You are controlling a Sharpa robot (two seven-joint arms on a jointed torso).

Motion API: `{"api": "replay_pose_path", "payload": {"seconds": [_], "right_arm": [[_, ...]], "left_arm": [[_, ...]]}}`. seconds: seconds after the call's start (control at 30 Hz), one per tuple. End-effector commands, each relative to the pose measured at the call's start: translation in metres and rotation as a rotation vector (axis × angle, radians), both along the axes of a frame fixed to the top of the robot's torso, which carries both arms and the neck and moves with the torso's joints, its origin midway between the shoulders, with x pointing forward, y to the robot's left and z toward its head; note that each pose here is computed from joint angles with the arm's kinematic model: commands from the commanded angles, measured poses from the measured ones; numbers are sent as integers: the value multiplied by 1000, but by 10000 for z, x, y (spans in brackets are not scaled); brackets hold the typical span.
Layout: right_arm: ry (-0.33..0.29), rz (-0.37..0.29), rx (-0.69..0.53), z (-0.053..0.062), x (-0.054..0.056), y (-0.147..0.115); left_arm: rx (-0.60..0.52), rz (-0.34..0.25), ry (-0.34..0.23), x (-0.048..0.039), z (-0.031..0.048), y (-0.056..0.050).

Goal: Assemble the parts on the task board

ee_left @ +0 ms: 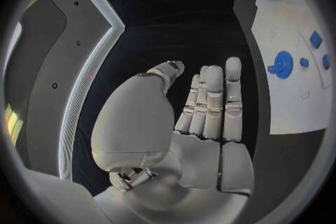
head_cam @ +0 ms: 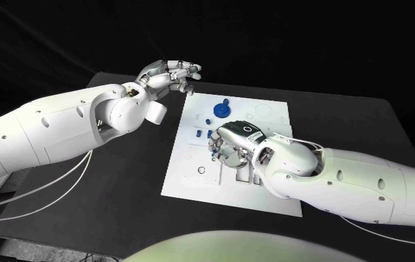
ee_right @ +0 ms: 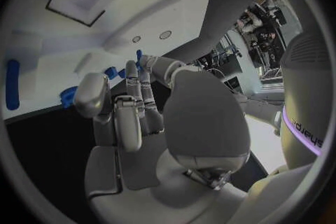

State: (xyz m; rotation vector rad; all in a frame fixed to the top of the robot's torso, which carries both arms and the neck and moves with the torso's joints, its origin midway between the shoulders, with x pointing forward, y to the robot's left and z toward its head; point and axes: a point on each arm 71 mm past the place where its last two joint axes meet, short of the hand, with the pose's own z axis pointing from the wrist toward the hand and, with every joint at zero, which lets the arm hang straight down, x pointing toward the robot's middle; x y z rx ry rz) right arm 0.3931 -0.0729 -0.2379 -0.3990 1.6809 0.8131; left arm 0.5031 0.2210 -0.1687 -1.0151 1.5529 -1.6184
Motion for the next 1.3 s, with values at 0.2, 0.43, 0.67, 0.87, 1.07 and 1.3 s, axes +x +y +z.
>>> {"api": "replay_pose_path", "payload": {"seconds": [0.2,0.43,0.67,0.87,1.07,1.3], "right_arm": [[4,21,-21,-54,-18,14],[7,20,-31,-80,-19,-1],[11,21,-38,-114,-27,-1],[13,23,-40,-138,-35,5],[11,25,-47,-152,-35,3],[10,26,-61,-169,-34,15]], "left_arm": [[0,-5,-1,-2,4,-20],[5,-4,0,2,0,-15],[7,-4,0,2,-1,-14],[8,-5,0,0,-1,-14],[10,-7,0,-1,-2,-10],[11,-8,1,-2,-3,-7]]}}
